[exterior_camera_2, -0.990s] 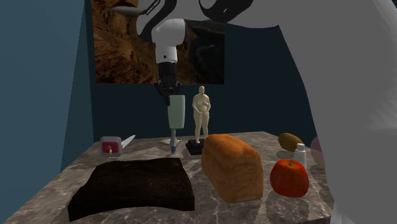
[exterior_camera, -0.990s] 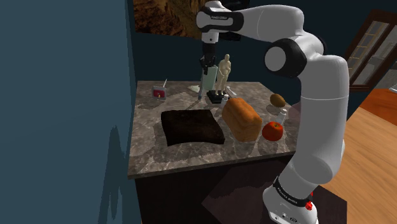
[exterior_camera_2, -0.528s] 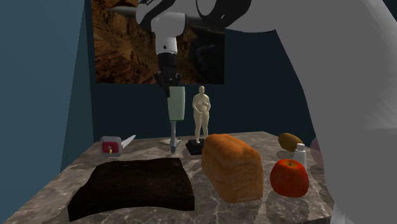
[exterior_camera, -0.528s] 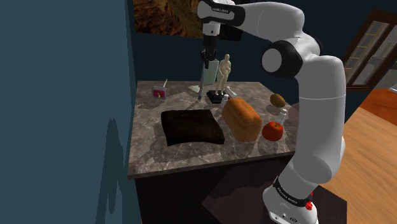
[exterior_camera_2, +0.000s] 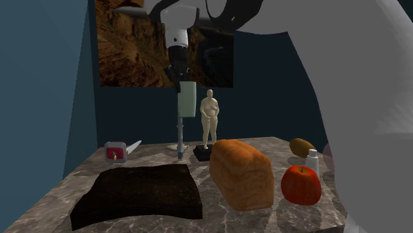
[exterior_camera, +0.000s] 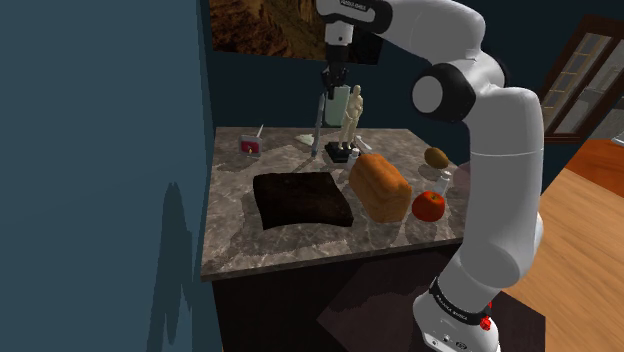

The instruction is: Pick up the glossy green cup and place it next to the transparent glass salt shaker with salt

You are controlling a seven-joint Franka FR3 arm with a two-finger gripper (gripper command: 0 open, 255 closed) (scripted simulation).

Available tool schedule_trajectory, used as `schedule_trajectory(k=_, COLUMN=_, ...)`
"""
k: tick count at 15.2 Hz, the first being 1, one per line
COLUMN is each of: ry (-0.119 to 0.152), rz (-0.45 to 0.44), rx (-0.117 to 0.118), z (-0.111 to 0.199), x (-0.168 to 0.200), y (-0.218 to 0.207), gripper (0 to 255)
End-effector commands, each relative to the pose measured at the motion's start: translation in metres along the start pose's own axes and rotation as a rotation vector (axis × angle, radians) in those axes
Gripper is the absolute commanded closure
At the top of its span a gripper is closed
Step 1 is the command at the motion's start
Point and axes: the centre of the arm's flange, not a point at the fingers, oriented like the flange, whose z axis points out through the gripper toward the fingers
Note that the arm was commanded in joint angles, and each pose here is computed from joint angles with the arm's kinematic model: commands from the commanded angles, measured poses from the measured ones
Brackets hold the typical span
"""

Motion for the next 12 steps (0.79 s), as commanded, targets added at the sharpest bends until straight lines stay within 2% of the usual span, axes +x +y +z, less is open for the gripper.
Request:
schedule_trajectory(k=1, ry=0.001, rz=0.0, rx=0.0, z=-0.001, x=-0.018, y=0.015, gripper=255)
schedule_trajectory(k=12, ry=0.001, rz=0.0, rx=0.0, z=0.009, x=-0.127, y=0.11, gripper=255)
